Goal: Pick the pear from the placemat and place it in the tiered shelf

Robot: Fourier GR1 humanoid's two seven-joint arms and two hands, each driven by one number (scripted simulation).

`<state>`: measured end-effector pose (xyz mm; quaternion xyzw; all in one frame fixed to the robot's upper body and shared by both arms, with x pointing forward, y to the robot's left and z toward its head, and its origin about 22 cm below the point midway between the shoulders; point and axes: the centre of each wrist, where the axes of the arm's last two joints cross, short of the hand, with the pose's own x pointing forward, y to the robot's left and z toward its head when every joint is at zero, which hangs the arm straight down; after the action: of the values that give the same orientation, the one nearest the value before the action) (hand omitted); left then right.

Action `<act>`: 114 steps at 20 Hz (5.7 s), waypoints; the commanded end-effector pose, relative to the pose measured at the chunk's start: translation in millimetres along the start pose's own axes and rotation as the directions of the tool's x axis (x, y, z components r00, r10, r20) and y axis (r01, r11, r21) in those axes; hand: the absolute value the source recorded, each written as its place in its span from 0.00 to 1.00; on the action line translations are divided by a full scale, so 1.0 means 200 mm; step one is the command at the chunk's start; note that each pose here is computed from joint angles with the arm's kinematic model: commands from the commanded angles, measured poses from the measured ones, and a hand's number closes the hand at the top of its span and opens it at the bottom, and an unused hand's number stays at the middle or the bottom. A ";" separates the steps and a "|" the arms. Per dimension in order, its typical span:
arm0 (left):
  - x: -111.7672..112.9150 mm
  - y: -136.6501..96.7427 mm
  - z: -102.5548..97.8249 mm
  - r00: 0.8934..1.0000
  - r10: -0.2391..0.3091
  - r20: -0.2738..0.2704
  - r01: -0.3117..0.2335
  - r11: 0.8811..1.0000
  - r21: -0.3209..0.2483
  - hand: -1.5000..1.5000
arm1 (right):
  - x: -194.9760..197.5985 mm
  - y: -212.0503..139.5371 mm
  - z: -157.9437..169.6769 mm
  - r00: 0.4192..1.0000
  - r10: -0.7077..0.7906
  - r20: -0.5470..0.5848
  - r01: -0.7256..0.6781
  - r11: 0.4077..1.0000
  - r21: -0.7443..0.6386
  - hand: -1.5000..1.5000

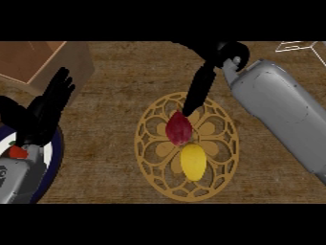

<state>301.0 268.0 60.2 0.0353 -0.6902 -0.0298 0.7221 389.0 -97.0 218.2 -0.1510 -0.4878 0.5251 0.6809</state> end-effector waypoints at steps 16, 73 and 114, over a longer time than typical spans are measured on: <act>0.05 -0.01 0.00 1.000 -0.009 -0.006 0.009 1.000 0.020 0.50 | 0.16 0.23 -0.14 0.931 0.302 -0.205 -0.276 0.950 0.146 0.00; -0.05 0.12 0.07 1.000 -0.002 -0.013 0.002 0.999 0.039 0.50 | -0.24 0.74 -0.01 0.983 0.133 -0.129 -0.167 0.939 -0.302 1.00; -0.06 0.01 0.02 1.000 0.013 0.025 -0.013 1.000 0.019 0.50 | -1.05 -0.62 1.00 0.924 -0.377 -0.066 0.071 0.337 -0.939 1.00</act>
<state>296.3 278.7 64.3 0.0383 -0.6937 -0.0209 0.7189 306.1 -359.3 304.0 -0.5035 -0.6152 0.0504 0.6046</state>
